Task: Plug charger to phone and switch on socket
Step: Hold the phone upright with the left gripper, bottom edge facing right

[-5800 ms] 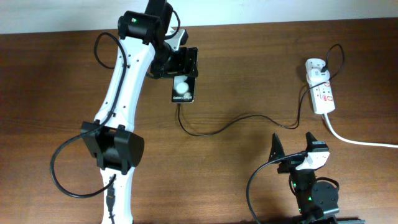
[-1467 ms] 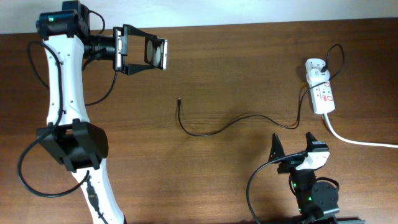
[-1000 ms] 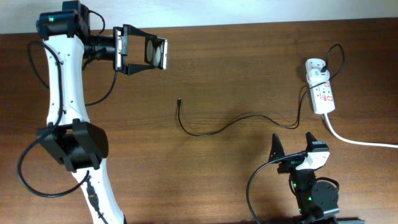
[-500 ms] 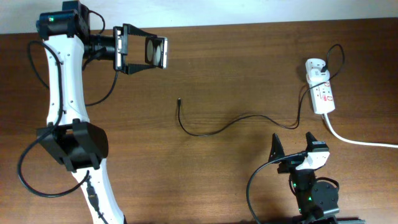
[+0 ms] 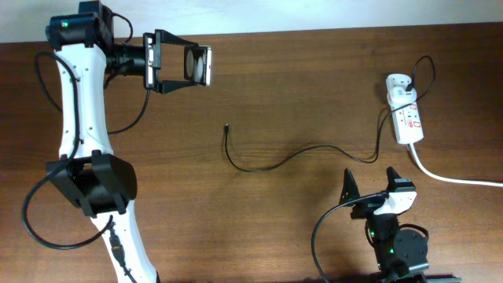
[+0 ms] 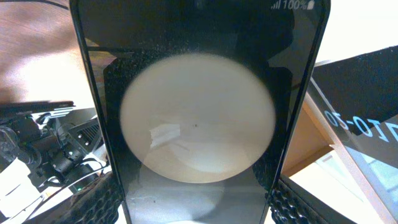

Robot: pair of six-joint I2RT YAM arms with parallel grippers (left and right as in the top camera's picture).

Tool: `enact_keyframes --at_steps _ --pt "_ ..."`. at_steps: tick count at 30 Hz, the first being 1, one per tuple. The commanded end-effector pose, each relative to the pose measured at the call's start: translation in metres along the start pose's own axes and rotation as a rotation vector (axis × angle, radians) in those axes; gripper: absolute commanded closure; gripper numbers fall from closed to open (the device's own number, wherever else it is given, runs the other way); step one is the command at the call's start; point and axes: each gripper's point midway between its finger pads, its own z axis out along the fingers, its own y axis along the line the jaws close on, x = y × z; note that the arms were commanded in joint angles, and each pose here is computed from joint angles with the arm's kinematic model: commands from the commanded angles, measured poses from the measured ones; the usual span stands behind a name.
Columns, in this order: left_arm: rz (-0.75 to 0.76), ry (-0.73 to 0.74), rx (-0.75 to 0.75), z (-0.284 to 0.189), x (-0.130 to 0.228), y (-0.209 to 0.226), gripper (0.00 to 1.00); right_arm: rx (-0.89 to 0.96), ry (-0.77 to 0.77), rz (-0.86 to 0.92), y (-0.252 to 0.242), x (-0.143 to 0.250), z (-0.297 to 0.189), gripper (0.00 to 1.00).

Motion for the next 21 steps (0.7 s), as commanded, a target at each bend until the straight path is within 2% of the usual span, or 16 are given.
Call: enact_keyframes --at_steps 1,21 --pt "0.015 0.035 0.041 -0.0052 0.0136 -0.0100 0.86 0.006 0.004 -0.007 -0.0016 0.0025 -0.0001 0.01" --pt "0.018 -0.006 -0.003 0.0012 0.0081 -0.0037 0.85 0.006 0.004 -0.007 -0.0016 0.0025 -0.0001 0.01"
